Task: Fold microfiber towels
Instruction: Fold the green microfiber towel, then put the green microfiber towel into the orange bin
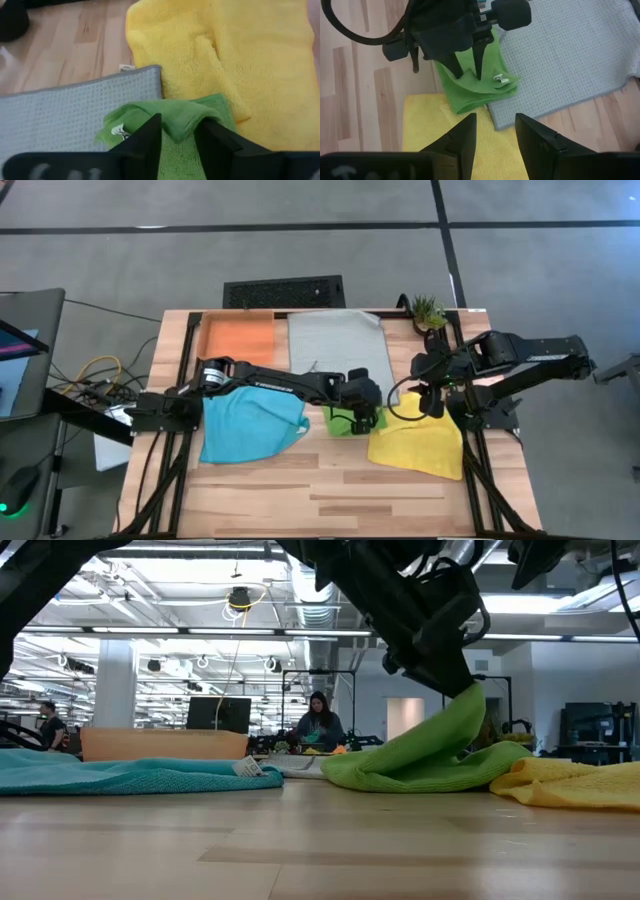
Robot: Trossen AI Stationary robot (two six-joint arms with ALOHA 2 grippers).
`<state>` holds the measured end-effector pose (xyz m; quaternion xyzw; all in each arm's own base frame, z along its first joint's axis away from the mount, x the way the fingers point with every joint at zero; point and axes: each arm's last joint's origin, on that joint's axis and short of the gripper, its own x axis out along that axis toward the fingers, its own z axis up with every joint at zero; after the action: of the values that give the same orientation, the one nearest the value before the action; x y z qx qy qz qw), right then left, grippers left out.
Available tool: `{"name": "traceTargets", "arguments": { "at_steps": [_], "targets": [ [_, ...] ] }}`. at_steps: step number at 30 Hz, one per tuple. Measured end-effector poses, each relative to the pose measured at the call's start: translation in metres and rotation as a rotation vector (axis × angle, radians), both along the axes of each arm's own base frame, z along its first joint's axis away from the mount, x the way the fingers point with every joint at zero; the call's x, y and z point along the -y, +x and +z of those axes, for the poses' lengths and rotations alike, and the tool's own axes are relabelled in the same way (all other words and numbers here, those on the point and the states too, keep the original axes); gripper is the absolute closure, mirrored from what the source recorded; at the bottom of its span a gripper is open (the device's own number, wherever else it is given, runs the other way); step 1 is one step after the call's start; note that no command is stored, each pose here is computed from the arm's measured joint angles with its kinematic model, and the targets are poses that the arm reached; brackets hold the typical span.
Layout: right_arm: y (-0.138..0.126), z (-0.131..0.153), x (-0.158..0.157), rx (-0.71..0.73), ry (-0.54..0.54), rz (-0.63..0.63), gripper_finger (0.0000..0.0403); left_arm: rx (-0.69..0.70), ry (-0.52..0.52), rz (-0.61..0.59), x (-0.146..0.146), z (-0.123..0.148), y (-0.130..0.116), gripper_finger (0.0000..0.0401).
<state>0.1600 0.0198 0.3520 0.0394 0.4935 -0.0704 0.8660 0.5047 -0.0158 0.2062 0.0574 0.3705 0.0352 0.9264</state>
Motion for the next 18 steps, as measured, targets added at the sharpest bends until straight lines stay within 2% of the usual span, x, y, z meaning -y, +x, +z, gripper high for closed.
{"name": "traceTargets", "arguments": {
  "at_steps": [6,12,18],
  "targets": [
    [0.0,0.0,0.0,0.0,0.0,0.0,0.0244,0.015,-0.043,0.038,0.0,0.001,0.001,0.0253],
    [0.0,0.0,0.0,0.0,0.0,0.0,0.0244,0.042,-0.047,0.041,0.0,0.003,0.002,0.025],
    [0.0,0.0,0.0,-0.002,-0.005,0.008,0.0244,-0.035,-0.079,0.096,-0.001,0.019,-0.013,0.025]
  ]
}}
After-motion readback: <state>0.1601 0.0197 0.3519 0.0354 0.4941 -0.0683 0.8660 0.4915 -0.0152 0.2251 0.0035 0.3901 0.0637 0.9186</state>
